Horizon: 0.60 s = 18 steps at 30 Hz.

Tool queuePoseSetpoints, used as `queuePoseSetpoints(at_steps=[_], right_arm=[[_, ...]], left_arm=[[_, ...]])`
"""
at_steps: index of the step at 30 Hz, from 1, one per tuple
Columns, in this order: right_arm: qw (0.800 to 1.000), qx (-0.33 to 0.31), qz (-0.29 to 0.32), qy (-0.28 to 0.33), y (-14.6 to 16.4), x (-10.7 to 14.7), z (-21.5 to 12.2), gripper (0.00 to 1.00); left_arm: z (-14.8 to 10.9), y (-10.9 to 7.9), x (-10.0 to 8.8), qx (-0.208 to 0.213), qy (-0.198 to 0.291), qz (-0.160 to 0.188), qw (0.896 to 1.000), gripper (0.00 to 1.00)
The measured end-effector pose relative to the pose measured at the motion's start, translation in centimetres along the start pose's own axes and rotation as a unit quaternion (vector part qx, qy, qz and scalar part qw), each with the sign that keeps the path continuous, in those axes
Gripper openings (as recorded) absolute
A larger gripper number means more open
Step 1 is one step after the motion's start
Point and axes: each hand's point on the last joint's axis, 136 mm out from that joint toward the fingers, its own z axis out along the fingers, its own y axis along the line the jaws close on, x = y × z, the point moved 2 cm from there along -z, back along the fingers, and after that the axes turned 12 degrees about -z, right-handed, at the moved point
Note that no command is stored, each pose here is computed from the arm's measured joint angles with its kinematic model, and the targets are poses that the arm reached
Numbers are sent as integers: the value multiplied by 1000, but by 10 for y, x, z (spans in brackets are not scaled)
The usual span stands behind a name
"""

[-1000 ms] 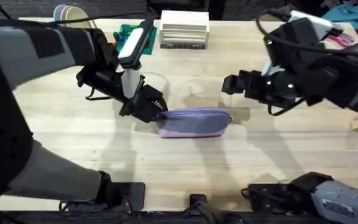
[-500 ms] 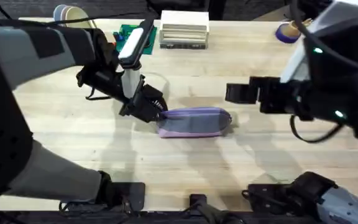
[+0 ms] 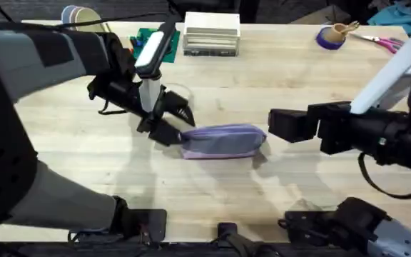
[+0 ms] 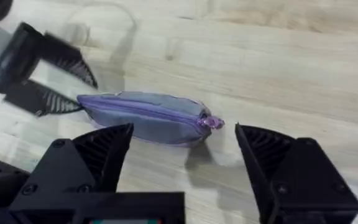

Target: Unzip the bag, pick up the pens from the table one at a time and place them inside, then zip the bag closed.

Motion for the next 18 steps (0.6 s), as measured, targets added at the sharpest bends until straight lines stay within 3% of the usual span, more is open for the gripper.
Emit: queuePoseSetpoints(at_steps=[1, 2, 13, 18], right_arm=[[1000, 0, 0, 1, 0, 0, 0, 998], [1000, 1, 0, 2, 0, 1, 0, 998], [1000, 7, -5, 25, -3, 11, 0, 998], [999, 9, -6, 33, -4, 15, 0, 998]], left_arm=[[-1, 0, 0, -1, -1, 0, 1000, 575], [-1, 1, 0, -3, -4, -4, 1000, 963], [-2, 5, -2, -11, -7, 7, 1000, 995], [-13, 10, -16, -23, -6, 21, 1000, 996]])
